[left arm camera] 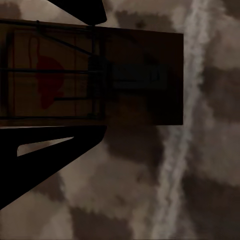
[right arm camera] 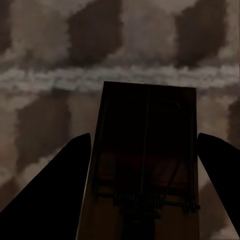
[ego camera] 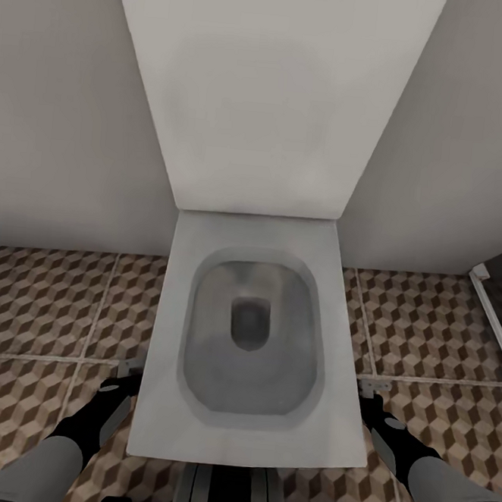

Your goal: Take the four mousetraps from the cabinet in the bathroom and place them on the bathroom floor. Make sure all four end up on the same floor surface, and ensure that at least two of them are either under or directly next to the same bathroom sink.

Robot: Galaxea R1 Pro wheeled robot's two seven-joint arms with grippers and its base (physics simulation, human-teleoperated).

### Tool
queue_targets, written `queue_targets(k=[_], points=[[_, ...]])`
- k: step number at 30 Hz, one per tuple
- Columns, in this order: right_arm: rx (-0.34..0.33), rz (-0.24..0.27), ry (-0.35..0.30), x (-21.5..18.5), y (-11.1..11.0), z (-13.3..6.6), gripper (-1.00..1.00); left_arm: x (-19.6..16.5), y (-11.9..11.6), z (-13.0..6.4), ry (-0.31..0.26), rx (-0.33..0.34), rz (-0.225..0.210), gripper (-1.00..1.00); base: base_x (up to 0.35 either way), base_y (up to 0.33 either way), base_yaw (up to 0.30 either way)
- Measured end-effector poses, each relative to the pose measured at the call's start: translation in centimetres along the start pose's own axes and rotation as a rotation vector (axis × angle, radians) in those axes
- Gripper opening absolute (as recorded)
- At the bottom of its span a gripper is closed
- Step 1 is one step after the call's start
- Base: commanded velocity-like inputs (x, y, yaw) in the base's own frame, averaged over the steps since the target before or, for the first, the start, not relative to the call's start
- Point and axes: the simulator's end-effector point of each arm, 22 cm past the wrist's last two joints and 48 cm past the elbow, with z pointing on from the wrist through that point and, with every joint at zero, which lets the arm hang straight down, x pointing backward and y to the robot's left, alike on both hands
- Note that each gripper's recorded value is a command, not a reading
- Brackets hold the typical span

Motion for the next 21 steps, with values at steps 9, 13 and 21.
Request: queue_targets(k=[9, 13, 21], points=[[0.000, 0.000, 0.000, 0.00, 0.00, 0.00, -1.00, -0.03, -0.01, 0.00, -0.001, 0.000, 0.000, -1.00, 0.000, 0.000, 0.000], [0.000, 0.000, 0.000, 0.00, 0.03, 0.01, 1.00, -0.05, 0.04, 0.00, -0.002, 0.000, 0.000, -1.00, 0.000, 0.000, 0.000], [0.001, 0.000, 0.000, 0.00, 0.00, 0.00, 1.00, -0.09, 0.01, 0.00, -0.004, 0.000, 0.001, -1.00, 0.000, 0.000, 0.000]])
